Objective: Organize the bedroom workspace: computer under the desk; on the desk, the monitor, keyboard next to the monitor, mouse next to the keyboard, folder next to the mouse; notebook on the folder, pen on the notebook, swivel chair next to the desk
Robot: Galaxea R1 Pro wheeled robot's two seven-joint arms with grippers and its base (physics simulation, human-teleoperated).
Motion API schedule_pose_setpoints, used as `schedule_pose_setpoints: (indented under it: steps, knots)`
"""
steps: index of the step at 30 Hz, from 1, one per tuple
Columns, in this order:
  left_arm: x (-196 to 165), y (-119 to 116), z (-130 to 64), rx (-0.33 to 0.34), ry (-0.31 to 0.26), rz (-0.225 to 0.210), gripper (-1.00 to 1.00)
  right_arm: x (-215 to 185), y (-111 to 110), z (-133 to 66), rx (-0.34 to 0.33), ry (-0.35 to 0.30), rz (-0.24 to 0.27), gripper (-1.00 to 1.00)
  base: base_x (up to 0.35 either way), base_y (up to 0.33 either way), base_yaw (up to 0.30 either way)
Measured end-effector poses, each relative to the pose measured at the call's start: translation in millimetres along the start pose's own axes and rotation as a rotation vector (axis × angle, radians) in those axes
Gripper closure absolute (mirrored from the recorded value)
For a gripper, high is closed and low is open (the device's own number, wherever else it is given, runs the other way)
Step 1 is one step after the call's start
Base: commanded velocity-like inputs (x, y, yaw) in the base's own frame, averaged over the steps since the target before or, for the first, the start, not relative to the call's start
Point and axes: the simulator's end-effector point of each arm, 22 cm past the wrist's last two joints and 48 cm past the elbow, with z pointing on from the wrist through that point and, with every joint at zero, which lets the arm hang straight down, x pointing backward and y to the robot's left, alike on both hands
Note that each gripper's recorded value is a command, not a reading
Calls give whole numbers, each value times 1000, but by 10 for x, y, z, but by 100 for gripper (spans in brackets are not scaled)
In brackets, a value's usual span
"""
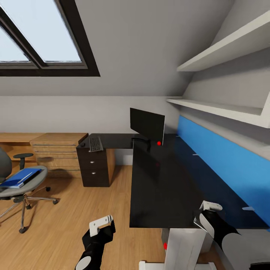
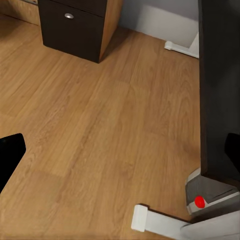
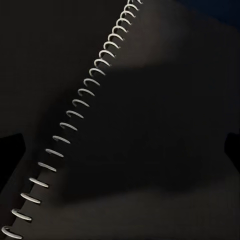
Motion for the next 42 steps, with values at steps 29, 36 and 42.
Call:
schedule_pose_setpoints:
  steps: [29,36,42]
  knots:
    - [-250,-26,-139,-8,1,1,-100,-1314,437,-1045,-201,-282,116,-100,0,0,0]
    - [-254,-21,-136,-8,0,0,-100,-1244,497,-1383,-282,-278,161,-100,0,0,0]
    - [-255,-19,-136,-9,0,0,-100,-1250,525,-1454,-299,-283,168,-100,0,0,0]
